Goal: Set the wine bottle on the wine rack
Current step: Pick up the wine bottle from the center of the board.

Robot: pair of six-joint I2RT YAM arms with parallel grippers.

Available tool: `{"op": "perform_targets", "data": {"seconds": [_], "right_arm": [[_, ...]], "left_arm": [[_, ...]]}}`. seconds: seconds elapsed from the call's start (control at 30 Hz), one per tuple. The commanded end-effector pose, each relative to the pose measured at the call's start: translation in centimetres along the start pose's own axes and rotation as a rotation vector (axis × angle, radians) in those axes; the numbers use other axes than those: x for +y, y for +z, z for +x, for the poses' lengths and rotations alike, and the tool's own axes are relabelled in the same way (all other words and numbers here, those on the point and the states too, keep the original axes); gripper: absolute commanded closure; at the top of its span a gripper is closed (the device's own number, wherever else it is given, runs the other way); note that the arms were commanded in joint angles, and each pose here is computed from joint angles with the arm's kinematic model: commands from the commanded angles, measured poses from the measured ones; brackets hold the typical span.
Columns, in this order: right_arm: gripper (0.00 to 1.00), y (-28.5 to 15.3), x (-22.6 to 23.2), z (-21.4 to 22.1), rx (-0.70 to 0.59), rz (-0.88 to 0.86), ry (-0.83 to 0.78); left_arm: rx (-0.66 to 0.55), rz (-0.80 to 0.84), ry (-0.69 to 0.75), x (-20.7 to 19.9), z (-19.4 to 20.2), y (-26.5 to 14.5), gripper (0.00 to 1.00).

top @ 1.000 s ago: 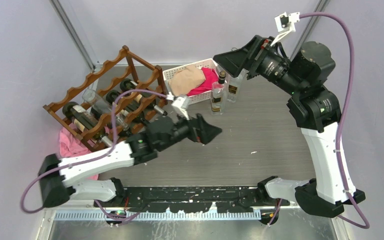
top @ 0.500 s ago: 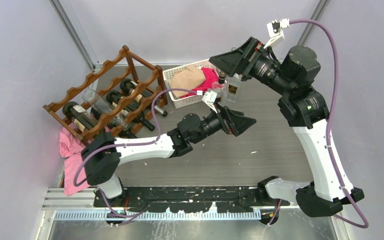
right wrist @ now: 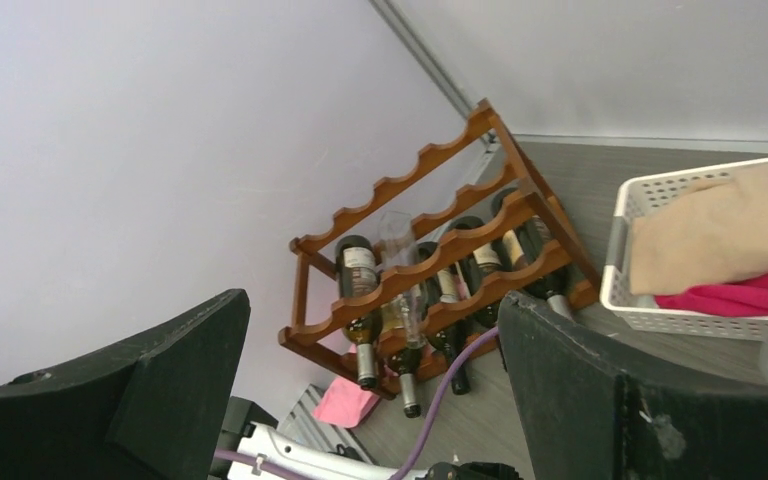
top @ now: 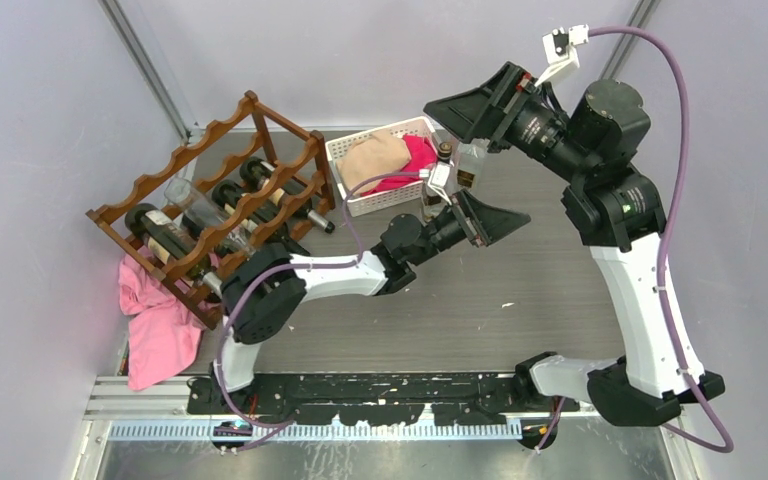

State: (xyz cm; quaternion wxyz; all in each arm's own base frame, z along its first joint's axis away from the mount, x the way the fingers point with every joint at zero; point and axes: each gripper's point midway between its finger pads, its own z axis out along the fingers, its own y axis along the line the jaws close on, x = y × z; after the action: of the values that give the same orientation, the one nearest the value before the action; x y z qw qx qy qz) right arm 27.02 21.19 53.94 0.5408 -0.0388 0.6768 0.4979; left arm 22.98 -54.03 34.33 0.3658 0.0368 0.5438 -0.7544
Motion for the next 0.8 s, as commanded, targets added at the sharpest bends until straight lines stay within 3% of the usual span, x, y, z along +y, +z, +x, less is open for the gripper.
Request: {"op": "perform_targets", "data": {"seconds": [0.0,0.37,0.7,0.77], "right_arm": [[0.0,-3.0,1.8,-2.9,-0.122,0.023,-0.101],[0.0,-8.9,3.8,-5.6,-0.305,0.074,-0.197],[0.0,-16.6,3.1,-2.1,-0.519,0.024,-0.166],[0.0,-18.1,2.3,-2.1,-0.571,0.06,-0.134]], "left_arm": [[-0.077,0.22,-0.075,-4.8,-2.2,1.6,0.0],[0.017,0.319,-0.099,-7.4,-1.0,5.5,0.0],[0.184,0.284,-0.024,-7.7,4.7,4.0,0.0],[0.169,0.294,-0.039,-8.0,4.8,3.6,0.0]]}}
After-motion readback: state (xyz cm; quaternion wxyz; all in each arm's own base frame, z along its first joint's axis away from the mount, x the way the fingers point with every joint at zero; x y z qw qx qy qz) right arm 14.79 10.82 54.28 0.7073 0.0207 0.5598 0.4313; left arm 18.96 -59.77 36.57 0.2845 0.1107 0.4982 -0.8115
